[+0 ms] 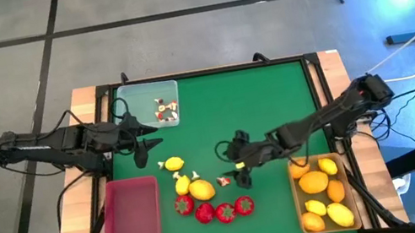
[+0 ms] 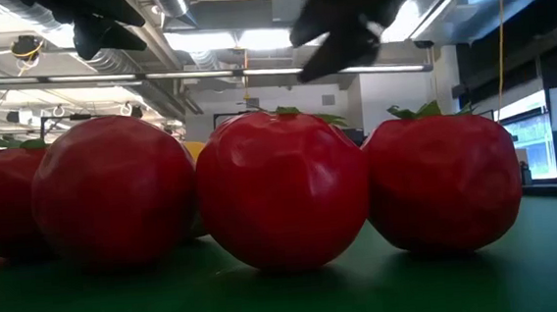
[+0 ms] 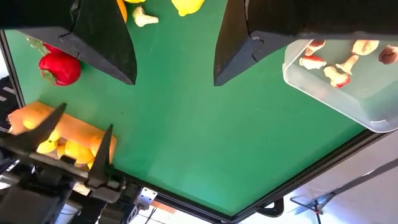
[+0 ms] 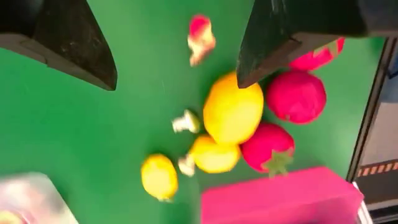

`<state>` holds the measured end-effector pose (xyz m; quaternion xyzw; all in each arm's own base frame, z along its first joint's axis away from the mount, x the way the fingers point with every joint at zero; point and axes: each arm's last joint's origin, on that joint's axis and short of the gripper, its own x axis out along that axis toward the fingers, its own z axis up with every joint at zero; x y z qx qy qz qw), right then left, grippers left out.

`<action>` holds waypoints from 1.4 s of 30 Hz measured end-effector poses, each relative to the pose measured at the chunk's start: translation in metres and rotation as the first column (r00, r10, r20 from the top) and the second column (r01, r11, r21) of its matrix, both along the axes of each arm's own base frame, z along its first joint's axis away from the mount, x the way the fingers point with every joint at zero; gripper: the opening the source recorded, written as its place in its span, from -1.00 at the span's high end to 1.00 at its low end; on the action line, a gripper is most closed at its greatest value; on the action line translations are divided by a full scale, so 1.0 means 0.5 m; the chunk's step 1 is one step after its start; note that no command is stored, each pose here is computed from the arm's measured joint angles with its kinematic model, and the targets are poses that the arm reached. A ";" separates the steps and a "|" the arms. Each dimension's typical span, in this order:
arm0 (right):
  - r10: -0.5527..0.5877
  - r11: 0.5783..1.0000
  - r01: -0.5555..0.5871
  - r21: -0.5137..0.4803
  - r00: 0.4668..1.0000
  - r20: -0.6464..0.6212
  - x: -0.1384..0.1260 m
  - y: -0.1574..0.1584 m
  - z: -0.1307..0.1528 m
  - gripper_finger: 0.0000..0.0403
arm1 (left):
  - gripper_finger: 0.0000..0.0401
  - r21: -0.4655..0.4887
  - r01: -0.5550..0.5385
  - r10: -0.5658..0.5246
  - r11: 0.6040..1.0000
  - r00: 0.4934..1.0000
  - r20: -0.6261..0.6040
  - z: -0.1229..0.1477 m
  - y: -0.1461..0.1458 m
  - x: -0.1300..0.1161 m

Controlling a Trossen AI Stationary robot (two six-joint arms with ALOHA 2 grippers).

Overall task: Sort produce into baskets
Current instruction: Put the lemon into the orange bin

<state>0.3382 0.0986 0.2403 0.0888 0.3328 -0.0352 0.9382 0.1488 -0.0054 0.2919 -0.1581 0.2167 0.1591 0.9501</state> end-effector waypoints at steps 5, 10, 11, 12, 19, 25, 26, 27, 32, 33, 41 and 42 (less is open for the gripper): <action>0.087 0.996 -0.086 -0.008 0.994 0.071 0.054 0.016 -0.024 -0.63 | -0.04 0.000 0.000 0.000 1.000 1.000 0.001 0.000 0.000 0.000; 0.154 0.986 -0.152 -0.067 0.988 0.023 0.119 0.038 -0.027 -0.63 | -0.04 0.001 -0.003 0.003 1.000 1.000 0.001 0.000 0.000 0.000; 0.162 0.983 -0.162 -0.082 0.987 0.000 0.130 0.041 -0.027 -0.63 | -0.04 -0.002 -0.005 0.005 1.000 1.000 0.003 0.000 0.000 0.000; 0.171 0.981 -0.171 -0.095 0.985 -0.011 0.141 0.044 -0.022 -0.63 | -0.04 -0.003 -0.006 0.006 1.000 1.000 0.004 0.000 0.000 0.000; 0.214 0.966 -0.228 -0.123 0.970 -0.115 0.199 0.059 -0.030 -0.63 | -0.04 -0.013 -0.013 0.013 1.000 1.000 0.004 0.000 0.000 0.000; 0.205 0.966 -0.229 -0.120 0.960 -0.189 0.220 0.065 -0.057 -0.63 | -0.04 -0.013 -0.013 0.013 1.000 1.000 0.003 0.000 0.000 0.000; 0.195 0.970 -0.217 -0.110 0.964 -0.182 0.224 0.066 -0.060 -0.63 | -0.04 -0.013 -0.013 0.013 1.000 1.000 0.004 0.000 0.000 0.000; 0.189 0.972 -0.209 -0.103 0.966 -0.176 0.227 0.067 -0.065 -0.63 | -0.04 -0.013 -0.013 0.013 1.000 1.000 0.001 -0.001 0.000 0.000; 0.179 0.977 -0.198 -0.083 0.965 -0.191 0.240 0.072 -0.103 -0.63 | -0.04 -0.013 -0.013 0.013 1.000 1.000 -0.005 -0.002 0.000 -0.001; 0.185 0.976 -0.203 -0.078 0.962 -0.199 0.243 0.073 -0.115 -0.63 | -0.04 -0.013 -0.013 0.013 1.000 1.000 -0.005 -0.002 0.000 -0.001; 0.191 0.978 -0.203 -0.039 0.959 -0.208 0.255 0.079 -0.153 -0.63 | -0.04 -0.011 -0.013 0.013 1.000 1.000 -0.023 -0.005 0.001 -0.003; 0.190 0.979 -0.202 -0.038 0.959 -0.209 0.255 0.079 -0.153 -0.63 | -0.04 -0.010 -0.013 0.013 1.000 1.000 -0.023 -0.005 0.001 -0.003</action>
